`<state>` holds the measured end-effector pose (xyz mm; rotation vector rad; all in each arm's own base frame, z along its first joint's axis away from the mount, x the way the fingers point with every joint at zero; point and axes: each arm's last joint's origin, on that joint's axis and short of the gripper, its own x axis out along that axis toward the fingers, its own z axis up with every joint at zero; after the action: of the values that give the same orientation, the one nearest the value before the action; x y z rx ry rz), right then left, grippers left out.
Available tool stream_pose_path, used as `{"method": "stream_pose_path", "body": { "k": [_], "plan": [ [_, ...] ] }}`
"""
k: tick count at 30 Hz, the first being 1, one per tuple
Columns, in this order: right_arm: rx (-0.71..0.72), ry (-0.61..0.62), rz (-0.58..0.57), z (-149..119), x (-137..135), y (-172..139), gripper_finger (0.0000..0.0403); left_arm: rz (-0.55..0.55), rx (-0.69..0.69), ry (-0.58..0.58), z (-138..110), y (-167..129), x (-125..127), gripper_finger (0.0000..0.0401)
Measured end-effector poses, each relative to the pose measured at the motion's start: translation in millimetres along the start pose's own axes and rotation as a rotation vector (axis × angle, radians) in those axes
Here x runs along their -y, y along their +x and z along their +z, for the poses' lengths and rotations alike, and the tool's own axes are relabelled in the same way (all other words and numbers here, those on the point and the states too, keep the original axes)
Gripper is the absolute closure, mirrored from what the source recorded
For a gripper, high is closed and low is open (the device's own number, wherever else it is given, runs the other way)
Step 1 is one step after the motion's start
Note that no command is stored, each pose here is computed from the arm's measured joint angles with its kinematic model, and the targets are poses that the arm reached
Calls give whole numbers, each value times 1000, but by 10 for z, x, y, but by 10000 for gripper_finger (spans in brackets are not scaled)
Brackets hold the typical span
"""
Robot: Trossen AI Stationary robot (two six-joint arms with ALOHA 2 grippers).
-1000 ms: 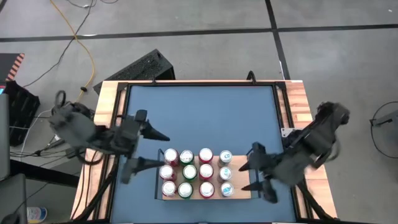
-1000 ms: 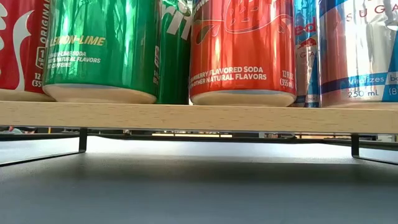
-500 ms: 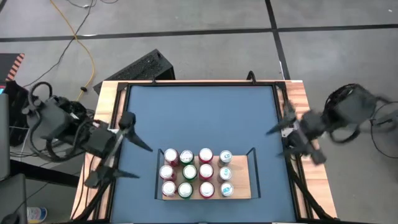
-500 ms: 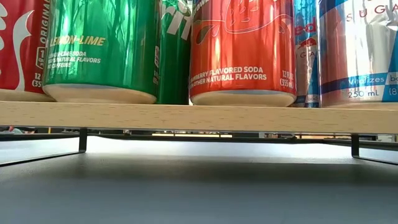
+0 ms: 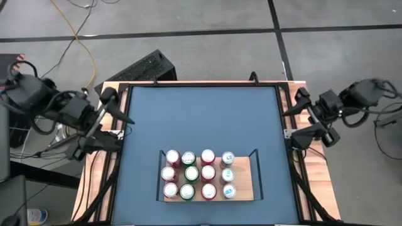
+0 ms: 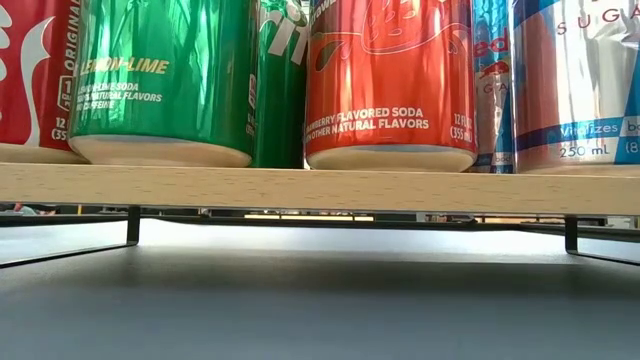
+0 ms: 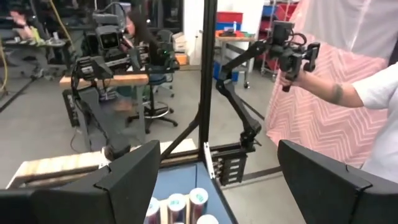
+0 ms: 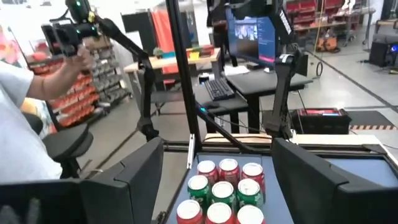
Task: Place canned beverage on shelf
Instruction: Return to Home Position
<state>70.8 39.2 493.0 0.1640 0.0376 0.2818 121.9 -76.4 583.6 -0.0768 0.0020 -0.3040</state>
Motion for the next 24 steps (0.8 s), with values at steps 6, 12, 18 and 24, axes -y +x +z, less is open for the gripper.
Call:
{"method": "stream_pose_path", "body": {
  "k": [6, 12, 18, 24],
  "plan": [
    [150, 71, 29, -454, 116, -103, 119, 22, 41, -56, -431, -57, -57, 90],
    [282, 140, 56, -887, 268, -315, 119, 3, 233, -172, -996, -371, -204, 90],
    [368, 202, 72, -1304, 407, -495, 119, 11, 380, -303, -1636, -708, -374, 90],
    [419, 268, 53, -1701, 487, -496, 119, 53, 449, -431, -2260, -896, -502, 90]
  ]
}}
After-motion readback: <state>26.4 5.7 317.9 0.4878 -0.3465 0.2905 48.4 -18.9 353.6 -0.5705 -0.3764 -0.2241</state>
